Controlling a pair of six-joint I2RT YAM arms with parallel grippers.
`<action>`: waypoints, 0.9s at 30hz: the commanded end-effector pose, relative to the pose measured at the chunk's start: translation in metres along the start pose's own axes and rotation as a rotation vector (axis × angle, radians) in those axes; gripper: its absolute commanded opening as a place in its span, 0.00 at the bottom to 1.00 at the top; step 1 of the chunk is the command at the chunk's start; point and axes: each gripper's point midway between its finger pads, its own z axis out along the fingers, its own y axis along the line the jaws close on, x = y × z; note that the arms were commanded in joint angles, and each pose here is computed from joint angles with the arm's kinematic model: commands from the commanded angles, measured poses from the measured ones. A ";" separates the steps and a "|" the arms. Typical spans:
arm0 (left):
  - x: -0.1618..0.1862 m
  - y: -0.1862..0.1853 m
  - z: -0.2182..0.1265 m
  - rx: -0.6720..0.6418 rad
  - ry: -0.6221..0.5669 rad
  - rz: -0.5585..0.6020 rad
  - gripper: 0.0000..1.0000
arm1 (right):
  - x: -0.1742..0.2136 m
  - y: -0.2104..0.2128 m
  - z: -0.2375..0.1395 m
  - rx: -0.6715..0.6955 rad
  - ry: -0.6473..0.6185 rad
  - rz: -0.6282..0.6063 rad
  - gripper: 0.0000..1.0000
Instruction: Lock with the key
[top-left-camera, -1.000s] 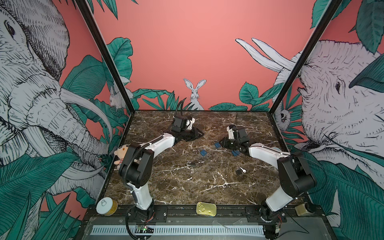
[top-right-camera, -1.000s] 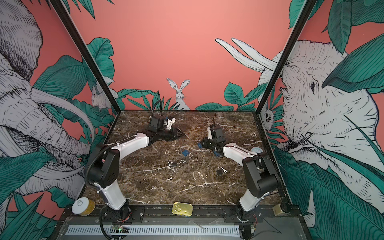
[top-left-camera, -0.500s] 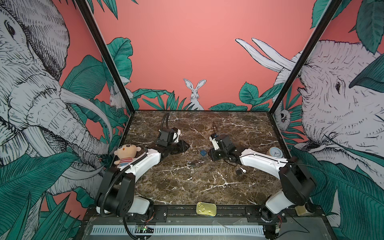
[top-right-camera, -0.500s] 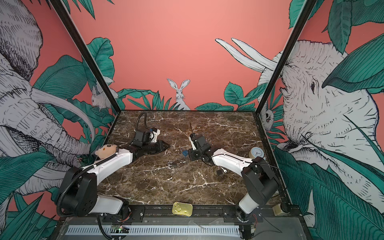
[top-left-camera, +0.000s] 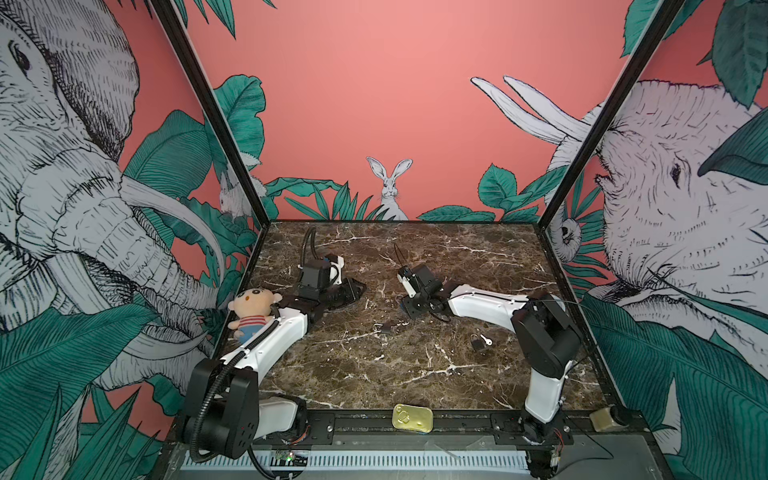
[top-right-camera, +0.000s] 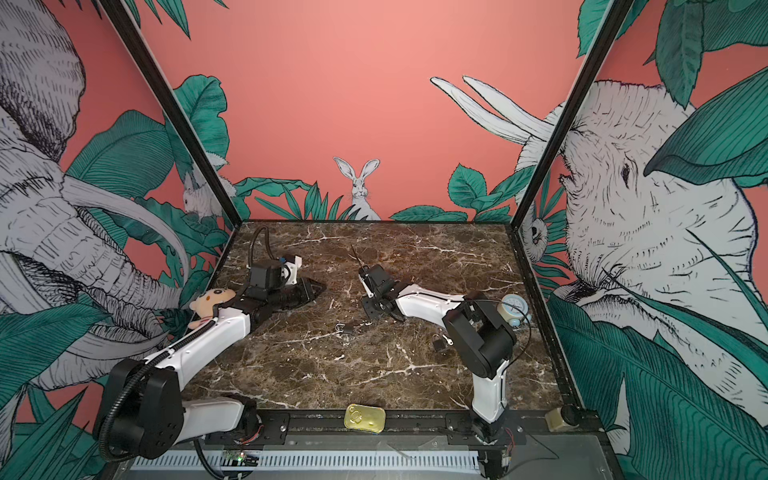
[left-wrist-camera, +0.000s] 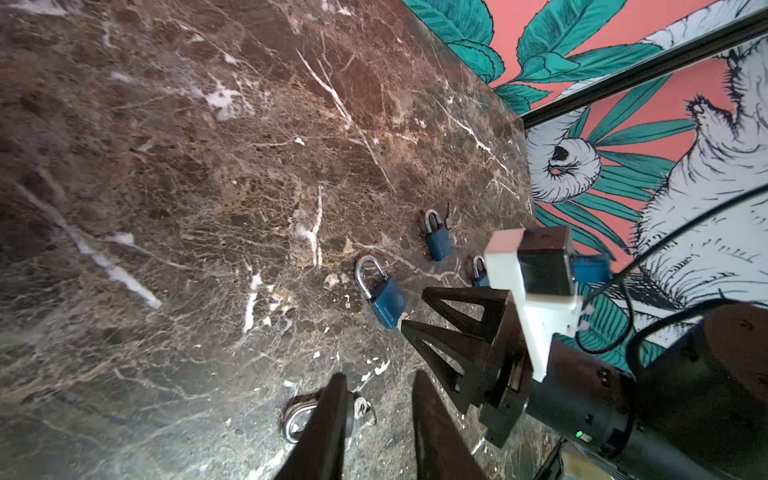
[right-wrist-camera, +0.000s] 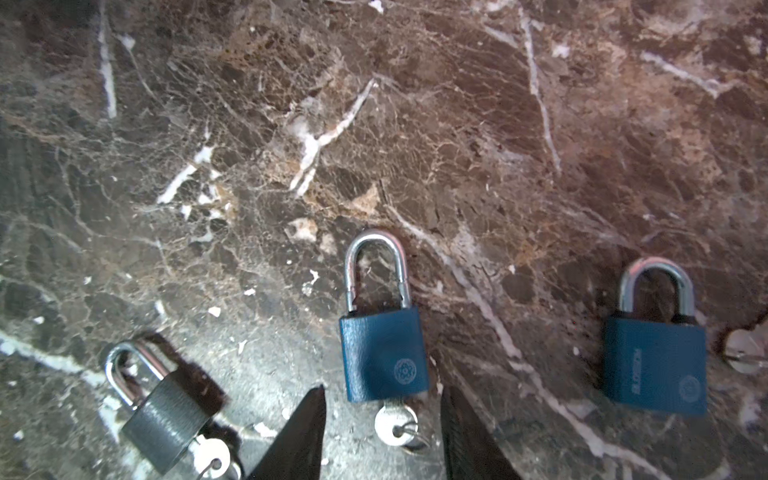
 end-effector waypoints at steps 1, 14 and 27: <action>0.000 0.002 0.001 0.015 -0.005 -0.016 0.30 | 0.000 0.001 0.005 0.026 0.030 -0.064 0.48; 0.003 0.010 0.006 0.010 -0.012 -0.049 0.30 | 0.002 -0.005 0.022 0.073 0.071 -0.099 0.55; 0.004 0.011 0.004 0.002 -0.012 -0.050 0.30 | 0.006 0.003 0.034 0.025 0.090 -0.054 0.54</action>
